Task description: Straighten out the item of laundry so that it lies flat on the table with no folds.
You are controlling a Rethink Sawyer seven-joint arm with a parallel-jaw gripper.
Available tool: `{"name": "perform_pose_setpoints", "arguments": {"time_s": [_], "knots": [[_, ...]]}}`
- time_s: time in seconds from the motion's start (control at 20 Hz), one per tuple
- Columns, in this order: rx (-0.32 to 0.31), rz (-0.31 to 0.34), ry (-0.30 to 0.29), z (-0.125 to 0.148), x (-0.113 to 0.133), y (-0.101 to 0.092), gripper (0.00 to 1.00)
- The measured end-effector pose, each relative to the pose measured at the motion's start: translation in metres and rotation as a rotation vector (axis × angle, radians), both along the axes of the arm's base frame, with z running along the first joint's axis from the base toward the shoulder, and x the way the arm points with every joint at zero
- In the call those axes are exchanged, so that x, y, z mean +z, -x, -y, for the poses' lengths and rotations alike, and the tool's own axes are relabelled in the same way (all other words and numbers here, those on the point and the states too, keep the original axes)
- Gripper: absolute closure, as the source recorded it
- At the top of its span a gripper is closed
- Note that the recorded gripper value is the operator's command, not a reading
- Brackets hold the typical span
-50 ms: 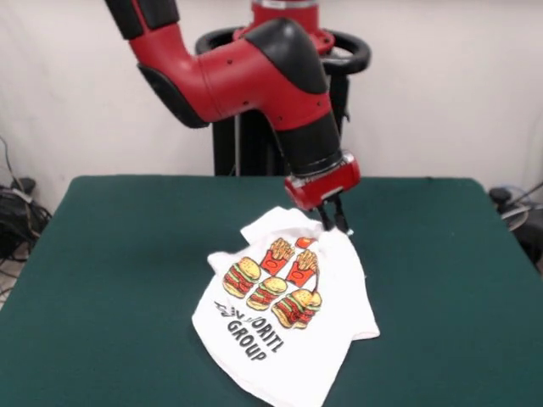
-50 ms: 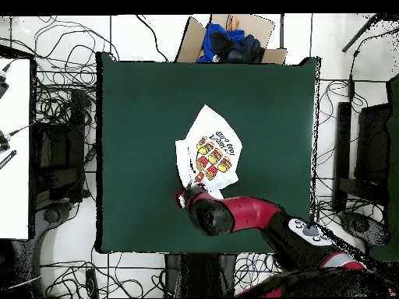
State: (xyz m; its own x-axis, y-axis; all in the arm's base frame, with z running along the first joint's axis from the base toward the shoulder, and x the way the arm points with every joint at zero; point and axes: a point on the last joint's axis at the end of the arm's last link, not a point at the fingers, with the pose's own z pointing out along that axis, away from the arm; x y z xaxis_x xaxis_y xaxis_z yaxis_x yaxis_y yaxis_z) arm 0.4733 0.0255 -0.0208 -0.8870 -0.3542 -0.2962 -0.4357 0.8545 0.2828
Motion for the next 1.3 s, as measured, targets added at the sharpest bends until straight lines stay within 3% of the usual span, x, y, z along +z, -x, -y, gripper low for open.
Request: {"name": "perform_pose_setpoints", "arguments": {"time_s": [0.5,0.95,1.3], "knots": [[0.057,0.068,-0.098,-0.012,0.003,0.000,1.00],[0.066,0.098,-0.204,-0.034,0.009,0.000,1.00],[0.084,0.109,-0.224,-0.043,0.008,0.003,1.00]]}}
